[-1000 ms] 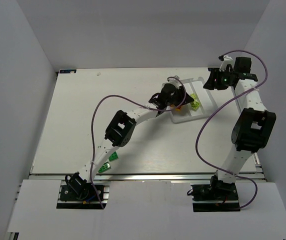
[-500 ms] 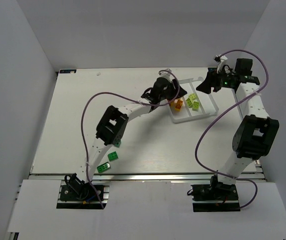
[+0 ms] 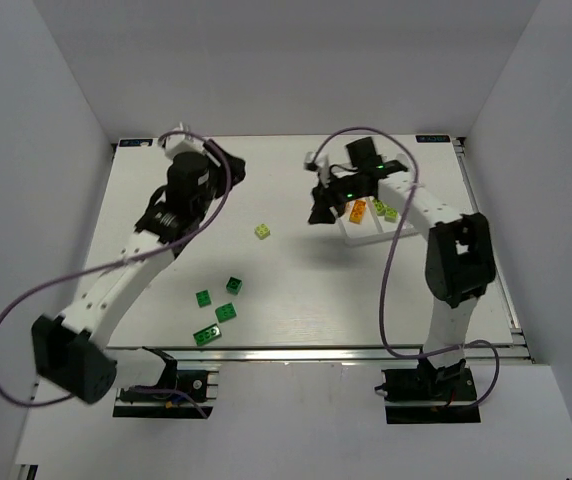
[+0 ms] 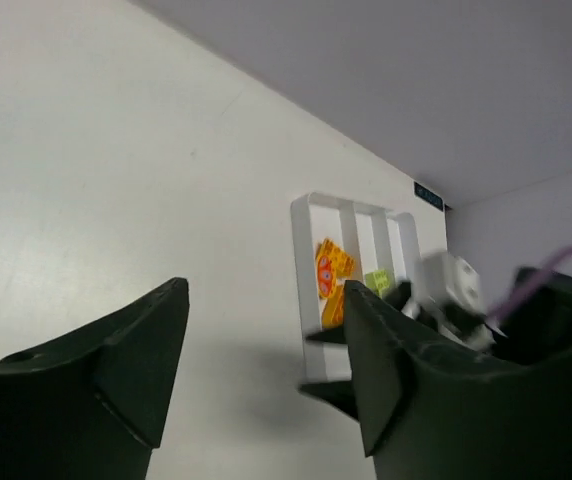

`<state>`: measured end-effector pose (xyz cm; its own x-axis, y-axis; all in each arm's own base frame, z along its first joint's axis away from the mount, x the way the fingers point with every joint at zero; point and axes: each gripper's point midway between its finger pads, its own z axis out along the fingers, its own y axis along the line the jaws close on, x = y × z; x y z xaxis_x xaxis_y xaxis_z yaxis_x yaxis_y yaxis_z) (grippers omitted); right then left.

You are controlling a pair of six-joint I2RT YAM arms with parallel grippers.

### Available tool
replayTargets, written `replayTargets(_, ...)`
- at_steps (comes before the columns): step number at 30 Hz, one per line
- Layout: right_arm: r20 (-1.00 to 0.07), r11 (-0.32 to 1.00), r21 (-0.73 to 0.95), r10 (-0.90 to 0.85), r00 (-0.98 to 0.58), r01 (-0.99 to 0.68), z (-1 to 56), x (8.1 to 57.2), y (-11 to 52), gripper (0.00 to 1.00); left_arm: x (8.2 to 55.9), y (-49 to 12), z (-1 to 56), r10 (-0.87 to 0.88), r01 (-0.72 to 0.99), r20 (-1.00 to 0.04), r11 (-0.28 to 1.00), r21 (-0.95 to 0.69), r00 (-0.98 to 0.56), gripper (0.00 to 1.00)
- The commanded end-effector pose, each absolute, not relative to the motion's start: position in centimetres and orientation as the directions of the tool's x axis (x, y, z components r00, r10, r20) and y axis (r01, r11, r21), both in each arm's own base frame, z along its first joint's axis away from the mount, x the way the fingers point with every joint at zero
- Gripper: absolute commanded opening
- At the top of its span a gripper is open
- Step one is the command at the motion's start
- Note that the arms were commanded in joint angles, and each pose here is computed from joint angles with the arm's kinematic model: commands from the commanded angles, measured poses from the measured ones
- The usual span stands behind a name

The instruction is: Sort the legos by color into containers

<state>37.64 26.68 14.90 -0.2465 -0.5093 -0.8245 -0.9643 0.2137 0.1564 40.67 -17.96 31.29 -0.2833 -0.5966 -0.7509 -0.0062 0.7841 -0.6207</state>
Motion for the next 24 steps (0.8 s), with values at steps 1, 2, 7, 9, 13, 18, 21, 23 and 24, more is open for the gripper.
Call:
replayTargets(1, -0.765, 0.338, 0.163, -0.55, -0.335, -0.927, 12.8, 39.5, 31.4, 0.6, 33.3, -12.6, 22.8, -0.572, -0.322, -0.693, 0.82, -0.473, -0.438, 0.75)
replayTargets(2, -0.749, 0.357, 0.193, -0.548, -0.372, -0.914, 12.4, 39.7, 32.2, 0.67, 31.1, -11.5, 22.3, -0.596, -0.344, -0.675, 0.802, -0.488, -0.434, 0.82)
replayTargets(7, -0.665, 0.476, 0.29, -0.523, -0.532, -0.83, 10.3, 41.5, 36.5, 0.89, 24.6, -8.7, 19.7, -0.708, -0.453, -0.573, 0.705, -0.545, -0.413, 0.87)
replayTargets(9, -0.663, 0.491, 0.274, -0.527, -0.532, -0.827, 9.7, 41.3, 37.6, 0.89, 22.9, -7.8, 19.7, -0.736, -0.461, -0.558, 0.676, -0.575, -0.383, 0.88)
replayTargets(13, -0.627, 0.494, 0.284, -0.553, -0.549, -0.822, 7.4, 39.8, 39.0, 0.89, 20.6, -6.9, 18.2, -0.767, -0.504, -0.517, 0.64, -0.579, -0.38, 0.9)
replayTargets(18, -0.621, 0.501, 0.248, -0.575, -0.533, -0.829, 5.6, 38.8, 40.4, 0.89, 19.0, -5.8, 16.2, -0.757, -0.582, -0.509, 0.646, -0.493, -0.409, 0.91)
replayTargets(21, -0.625, 0.512, 0.188, -0.596, -0.504, -0.838, 4.7, 38.9, 40.7, 0.89, 18.8, -5.6, 15.2, -0.742, -0.605, -0.51, 0.661, -0.444, -0.436, 0.91)
replayTargets(23, -0.626, 0.512, 0.16, -0.609, -0.488, -0.844, 3.9, 38.8, 41.3, 0.89, 18.8, -5.6, 14.7, -0.731, -0.613, -0.512, 0.671, -0.417, -0.451, 0.91)
replayTargets(24, -0.624, 0.527, 0.134, -0.613, -0.484, -0.839, 3.6, 39.1, 41.3, 0.89, 18.8, -5.6, 14.6, -0.73, -0.615, -0.512, 0.672, -0.413, -0.453, 0.91)
